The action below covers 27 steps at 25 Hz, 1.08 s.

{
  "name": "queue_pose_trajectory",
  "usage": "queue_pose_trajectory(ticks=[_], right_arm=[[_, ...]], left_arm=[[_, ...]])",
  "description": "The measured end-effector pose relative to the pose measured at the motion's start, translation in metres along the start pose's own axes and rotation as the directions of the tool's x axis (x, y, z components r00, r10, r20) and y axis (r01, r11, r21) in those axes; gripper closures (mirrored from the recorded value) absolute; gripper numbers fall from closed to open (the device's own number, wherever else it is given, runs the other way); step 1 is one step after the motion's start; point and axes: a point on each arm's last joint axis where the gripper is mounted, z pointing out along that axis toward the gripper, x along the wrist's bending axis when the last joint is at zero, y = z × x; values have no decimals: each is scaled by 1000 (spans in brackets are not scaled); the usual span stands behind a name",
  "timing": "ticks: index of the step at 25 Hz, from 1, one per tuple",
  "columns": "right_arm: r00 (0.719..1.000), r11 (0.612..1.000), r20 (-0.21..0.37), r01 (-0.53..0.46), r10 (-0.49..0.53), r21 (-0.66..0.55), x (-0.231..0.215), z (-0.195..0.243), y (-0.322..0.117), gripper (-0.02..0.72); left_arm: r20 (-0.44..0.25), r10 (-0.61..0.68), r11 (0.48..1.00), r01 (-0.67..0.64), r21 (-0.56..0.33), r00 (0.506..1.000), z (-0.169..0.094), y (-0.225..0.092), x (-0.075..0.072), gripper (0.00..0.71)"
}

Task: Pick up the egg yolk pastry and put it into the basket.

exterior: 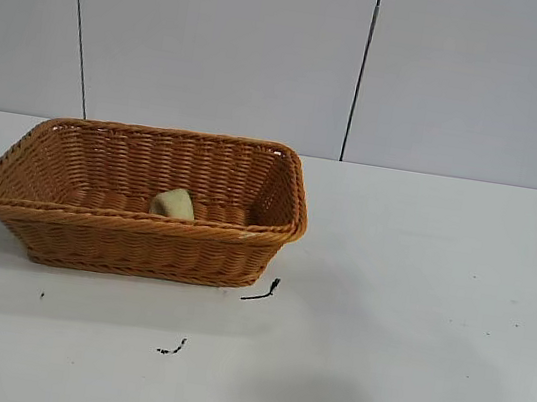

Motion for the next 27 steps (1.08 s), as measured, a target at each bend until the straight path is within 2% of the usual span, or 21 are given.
queue_pose_trajectory(ticks=[7, 14, 27], right_arm=[[1000, 987, 10, 1, 1, -160, 1, -18, -13, 15], [1000, 954, 19, 4, 2, -299, 2, -35, -27, 15], [1000, 952, 17, 2, 3, -305, 2, -36, -28, 15]], left_arm=[[0, 0, 1000, 0, 0, 1000, 0, 0, 0, 15], [0, 0, 1000, 0, 0, 1000, 0, 0, 0, 15], [0, 0, 1000, 0, 0, 1000, 0, 0, 0, 15]])
